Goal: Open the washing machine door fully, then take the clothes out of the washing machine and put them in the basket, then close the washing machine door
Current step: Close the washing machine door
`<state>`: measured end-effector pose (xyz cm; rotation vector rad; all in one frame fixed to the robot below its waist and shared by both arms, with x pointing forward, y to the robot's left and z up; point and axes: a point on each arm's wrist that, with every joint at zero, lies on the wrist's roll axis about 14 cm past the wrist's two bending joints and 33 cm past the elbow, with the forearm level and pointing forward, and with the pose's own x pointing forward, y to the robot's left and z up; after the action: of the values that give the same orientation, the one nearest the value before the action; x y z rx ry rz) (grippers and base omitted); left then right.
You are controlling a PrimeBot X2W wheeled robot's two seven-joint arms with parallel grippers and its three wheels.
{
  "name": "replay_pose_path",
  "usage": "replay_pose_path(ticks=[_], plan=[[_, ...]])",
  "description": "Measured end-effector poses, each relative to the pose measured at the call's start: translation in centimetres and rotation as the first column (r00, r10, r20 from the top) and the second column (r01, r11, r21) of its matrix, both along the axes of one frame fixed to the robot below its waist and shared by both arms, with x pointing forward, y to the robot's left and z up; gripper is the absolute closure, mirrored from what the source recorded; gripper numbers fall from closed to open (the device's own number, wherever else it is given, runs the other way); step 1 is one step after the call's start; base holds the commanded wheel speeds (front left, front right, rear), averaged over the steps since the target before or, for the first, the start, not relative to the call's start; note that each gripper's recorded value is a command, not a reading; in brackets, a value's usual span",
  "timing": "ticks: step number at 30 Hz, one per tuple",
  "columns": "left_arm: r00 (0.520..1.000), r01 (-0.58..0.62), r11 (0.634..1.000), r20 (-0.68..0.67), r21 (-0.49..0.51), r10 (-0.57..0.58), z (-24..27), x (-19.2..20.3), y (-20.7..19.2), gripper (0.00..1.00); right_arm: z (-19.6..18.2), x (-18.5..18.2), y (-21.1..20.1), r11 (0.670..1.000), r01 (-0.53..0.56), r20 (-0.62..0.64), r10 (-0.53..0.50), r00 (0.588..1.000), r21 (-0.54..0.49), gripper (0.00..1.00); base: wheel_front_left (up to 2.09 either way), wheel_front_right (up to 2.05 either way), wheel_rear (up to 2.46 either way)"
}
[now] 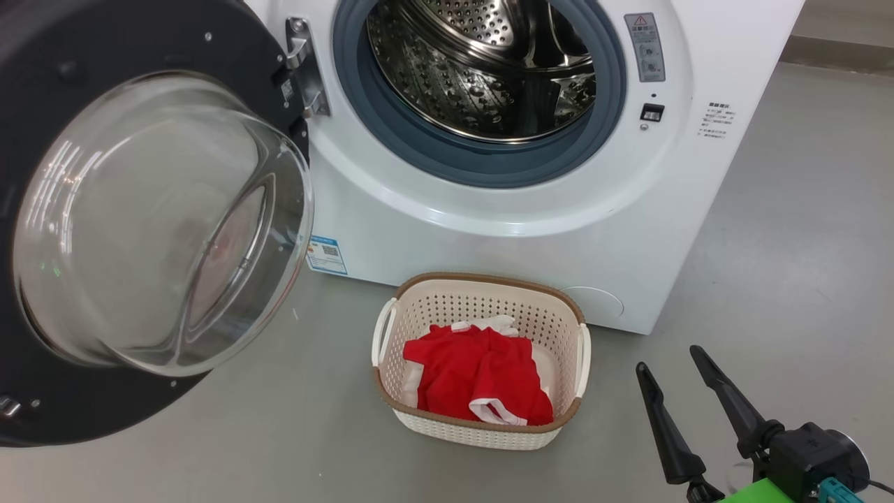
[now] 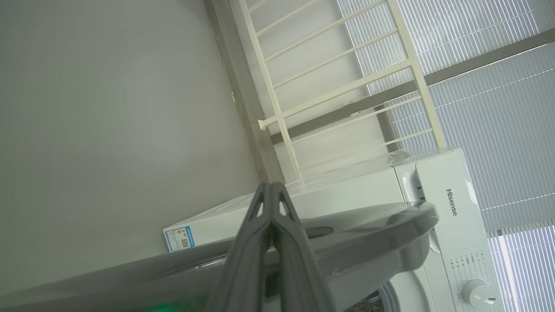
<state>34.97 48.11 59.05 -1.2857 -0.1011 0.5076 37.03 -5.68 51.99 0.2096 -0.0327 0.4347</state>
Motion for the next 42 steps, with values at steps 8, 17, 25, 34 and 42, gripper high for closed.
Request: replay_pose_path(ticks=[8, 17, 25, 34, 42], plan=[[0.997, 0.082, 0.997, 0.009, 0.006, -0.082, 0.3, -0.2, -1.0, 1.0, 0.4, 0.0, 0.4, 1.0, -0.012, 0.012, 0.012, 1.0, 0.001, 0.0, 0.0, 0.0, 0.0], [0.988, 0.148, 0.989, 0.028, 0.029, -0.149, 0.4, -0.6, -2.3, 1.0, 0.4, -0.1, 0.9, 1.0, -0.024, 0.016, 0.024, 1.0, 0.004, 0.0, 0.0, 0.0, 0.0], [0.974, 0.214, 0.977, 0.074, 0.023, -0.215, 0.5, -0.4, -4.5, 1.0, 0.6, -0.3, 1.0, 1.0, -0.024, 0.026, 0.024, 0.999, 0.01, 0.0, 0.0, 0.0, 0.0], [0.952, 0.287, 0.957, 0.099, 0.04, -0.289, 0.9, 0.3, -7.3, 1.0, 0.5, -0.3, 0.9, 1.0, -0.022, 0.023, 0.021, 1.0, 0.019, 0.0, 0.0, 0.0, 0.0], [0.929, 0.346, 0.937, 0.122, 0.044, -0.348, 1.1, 1.0, -10.2, 1.0, 0.3, -0.2, 0.8, 0.999, -0.014, 0.016, 0.013, 1.0, 0.032, 0.0, 0.0, 0.0, 0.0]])
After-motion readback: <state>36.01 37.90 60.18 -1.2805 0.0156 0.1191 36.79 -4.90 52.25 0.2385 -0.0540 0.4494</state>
